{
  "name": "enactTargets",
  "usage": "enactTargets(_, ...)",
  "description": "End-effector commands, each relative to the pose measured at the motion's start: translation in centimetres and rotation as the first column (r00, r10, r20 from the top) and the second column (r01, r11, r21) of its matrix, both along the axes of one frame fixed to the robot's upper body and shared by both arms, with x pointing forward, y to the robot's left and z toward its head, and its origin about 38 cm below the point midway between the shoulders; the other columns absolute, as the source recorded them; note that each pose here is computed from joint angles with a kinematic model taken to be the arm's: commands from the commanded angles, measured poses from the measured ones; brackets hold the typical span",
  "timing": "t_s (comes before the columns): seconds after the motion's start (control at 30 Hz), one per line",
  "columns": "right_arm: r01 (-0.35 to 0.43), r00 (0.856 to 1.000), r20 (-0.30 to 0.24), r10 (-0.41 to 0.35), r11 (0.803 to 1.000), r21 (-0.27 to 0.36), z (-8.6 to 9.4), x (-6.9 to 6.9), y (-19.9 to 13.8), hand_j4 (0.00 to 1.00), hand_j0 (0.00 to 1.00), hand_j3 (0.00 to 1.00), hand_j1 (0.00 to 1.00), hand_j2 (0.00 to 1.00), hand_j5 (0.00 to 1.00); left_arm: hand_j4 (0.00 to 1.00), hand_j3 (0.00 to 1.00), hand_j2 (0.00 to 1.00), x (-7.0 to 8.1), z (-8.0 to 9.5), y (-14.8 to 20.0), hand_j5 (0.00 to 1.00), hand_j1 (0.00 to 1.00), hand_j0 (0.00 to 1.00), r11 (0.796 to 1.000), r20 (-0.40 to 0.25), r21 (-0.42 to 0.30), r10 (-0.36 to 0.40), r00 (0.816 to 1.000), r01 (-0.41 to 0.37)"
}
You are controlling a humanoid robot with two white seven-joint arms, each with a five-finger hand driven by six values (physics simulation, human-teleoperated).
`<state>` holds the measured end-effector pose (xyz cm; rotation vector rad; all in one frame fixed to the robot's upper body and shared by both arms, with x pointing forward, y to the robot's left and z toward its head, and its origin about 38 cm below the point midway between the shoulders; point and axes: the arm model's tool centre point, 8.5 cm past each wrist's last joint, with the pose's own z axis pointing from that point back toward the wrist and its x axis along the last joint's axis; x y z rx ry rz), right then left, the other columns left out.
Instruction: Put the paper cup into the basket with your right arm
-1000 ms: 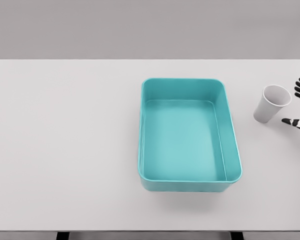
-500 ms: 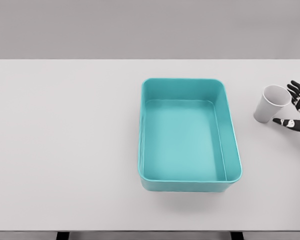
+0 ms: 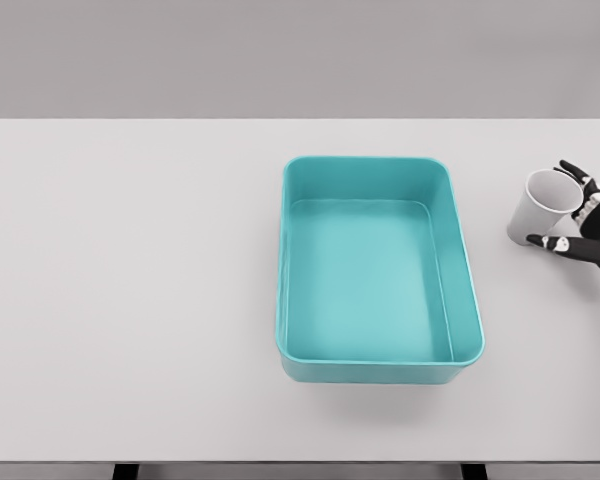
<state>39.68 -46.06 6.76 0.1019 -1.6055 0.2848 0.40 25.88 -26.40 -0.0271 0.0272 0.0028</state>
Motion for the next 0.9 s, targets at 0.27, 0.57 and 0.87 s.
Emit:
enactTargets(0.27,-0.012,1.000,0.000,0.012,1.000,0.010,-0.2,0.1,0.7,1.00,1.00,1.00,1.00,1.00,1.00,1.00,1.00,1.00,0.0,0.0,0.0,1.00,1.00,1.00,1.000,-0.001,-0.001,0.001,1.000,-0.001)
enactTargets(0.57,-0.029,1.000,0.010,0.029,1.000,0.004,0.3,0.7,1.2,1.00,1.00,1.00,1.00,1.00,1.00,1.00,1.00,1.00,0.0,0.0,0.0,1.00,1.00,1.00,1.000,-0.001,-0.001,0.001,1.000,-0.001)
enactTargets(0.87,-0.051,0.999,0.002,0.051,0.999,-0.012,0.1,0.8,1.8,0.77,0.77,0.77,0.77,0.77,0.77,1.00,1.00,1.00,0.0,0.0,0.0,1.00,1.00,1.00,1.000,0.001,-0.001,-0.001,1.000,0.001)
